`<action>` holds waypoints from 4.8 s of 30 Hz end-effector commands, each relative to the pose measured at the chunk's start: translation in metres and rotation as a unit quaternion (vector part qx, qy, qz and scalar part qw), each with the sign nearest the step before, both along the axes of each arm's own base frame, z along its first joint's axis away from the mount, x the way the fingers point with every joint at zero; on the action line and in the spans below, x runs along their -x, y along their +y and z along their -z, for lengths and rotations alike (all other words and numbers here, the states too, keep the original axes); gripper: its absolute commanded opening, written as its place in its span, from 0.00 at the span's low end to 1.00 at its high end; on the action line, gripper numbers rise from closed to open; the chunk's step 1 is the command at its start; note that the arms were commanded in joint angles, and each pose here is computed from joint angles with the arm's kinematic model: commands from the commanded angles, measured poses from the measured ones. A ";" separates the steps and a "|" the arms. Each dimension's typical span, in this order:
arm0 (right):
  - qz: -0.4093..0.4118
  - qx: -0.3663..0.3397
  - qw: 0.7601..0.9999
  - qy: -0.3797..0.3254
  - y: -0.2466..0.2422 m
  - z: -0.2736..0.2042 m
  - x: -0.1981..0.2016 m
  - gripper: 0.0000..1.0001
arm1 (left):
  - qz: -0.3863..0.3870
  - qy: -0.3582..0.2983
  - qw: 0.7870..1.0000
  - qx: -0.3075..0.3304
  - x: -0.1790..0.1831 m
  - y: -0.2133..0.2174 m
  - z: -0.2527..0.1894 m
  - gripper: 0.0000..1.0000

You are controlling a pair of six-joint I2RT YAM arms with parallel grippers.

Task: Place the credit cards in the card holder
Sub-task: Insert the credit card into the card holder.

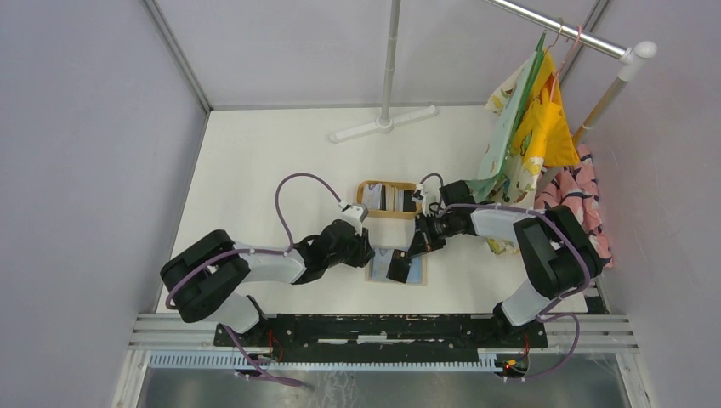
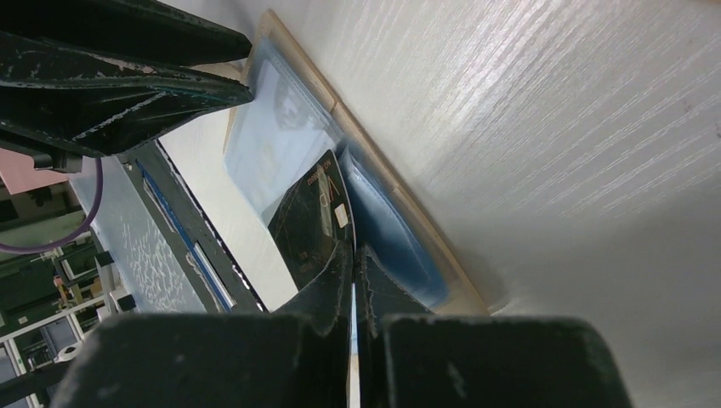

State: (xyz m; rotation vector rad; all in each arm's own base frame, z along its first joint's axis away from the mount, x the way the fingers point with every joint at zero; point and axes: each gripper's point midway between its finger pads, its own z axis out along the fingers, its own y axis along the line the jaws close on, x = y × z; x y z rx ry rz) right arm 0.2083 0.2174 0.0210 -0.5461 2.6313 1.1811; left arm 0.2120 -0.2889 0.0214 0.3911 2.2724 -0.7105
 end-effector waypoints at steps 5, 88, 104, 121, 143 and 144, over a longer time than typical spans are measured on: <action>0.007 0.031 0.999 -0.002 -0.002 0.006 -0.013 0.00 | 0.041 -0.032 0.998 0.026 -0.008 -0.025 -0.018 0.34; 0.058 0.029 0.992 0.104 -0.001 0.018 -0.006 0.00 | 0.080 -0.033 0.995 0.045 -0.003 -0.040 -0.021 0.34; 0.036 -0.013 0.997 0.065 0.018 0.006 -0.016 0.00 | 0.087 -0.026 0.994 0.058 0.001 -0.046 -0.020 0.34; 0.022 -0.037 0.999 0.022 0.021 -0.003 -0.022 0.31 | 0.009 -0.075 0.996 0.055 -0.012 -0.017 -0.064 0.52; 0.012 -0.026 1.000 0.014 0.018 0.001 -0.024 0.32 | 0.010 -0.052 0.999 0.004 0.036 -0.097 -0.055 0.16; 0.012 -0.025 1.000 0.013 0.018 0.001 -0.024 0.32 | 0.004 -0.053 0.999 -0.009 0.035 -0.098 -0.052 0.14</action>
